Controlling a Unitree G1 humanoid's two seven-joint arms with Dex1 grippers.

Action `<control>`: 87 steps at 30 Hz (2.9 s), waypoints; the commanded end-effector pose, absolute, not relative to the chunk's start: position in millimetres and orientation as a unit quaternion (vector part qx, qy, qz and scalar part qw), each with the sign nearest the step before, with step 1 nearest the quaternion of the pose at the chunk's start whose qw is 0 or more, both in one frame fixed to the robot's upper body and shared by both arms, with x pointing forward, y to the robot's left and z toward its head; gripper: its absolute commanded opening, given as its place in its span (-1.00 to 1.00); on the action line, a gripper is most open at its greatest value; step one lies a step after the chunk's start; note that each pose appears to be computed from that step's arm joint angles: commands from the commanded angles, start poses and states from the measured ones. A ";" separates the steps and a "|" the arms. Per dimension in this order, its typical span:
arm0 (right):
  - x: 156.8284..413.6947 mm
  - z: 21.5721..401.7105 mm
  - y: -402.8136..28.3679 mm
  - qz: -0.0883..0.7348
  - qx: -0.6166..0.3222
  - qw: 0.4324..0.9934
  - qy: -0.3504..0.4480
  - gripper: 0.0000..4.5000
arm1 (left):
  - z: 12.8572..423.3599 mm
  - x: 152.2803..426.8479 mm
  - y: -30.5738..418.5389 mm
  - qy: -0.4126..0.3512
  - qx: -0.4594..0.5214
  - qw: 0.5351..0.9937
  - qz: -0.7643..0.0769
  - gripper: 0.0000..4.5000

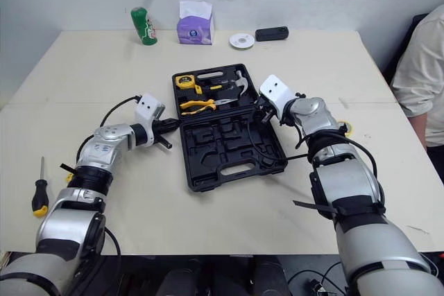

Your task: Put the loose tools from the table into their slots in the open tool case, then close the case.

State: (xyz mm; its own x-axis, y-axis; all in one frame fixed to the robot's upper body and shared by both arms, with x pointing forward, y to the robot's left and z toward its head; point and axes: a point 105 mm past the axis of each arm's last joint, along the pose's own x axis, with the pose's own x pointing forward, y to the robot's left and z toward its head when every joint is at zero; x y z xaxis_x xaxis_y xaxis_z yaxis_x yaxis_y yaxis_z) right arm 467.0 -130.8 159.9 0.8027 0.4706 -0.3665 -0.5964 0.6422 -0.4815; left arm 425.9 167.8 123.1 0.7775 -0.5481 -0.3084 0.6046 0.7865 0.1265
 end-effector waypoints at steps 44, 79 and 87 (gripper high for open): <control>342.6 114.6 -91.7 0.595 -0.233 0.763 0.096 -1.00 | 102.4 310.5 126.1 0.173 0.138 0.819 -0.529 -0.98; 306.5 115.4 -137.2 0.571 -0.345 0.733 0.133 -1.00 | 106.4 290.6 160.3 0.195 0.159 0.818 -0.518 -0.98; 306.7 128.2 -150.9 0.556 -0.354 0.741 0.128 -1.00 | 113.0 290.3 169.1 0.186 0.159 0.827 -0.506 -0.98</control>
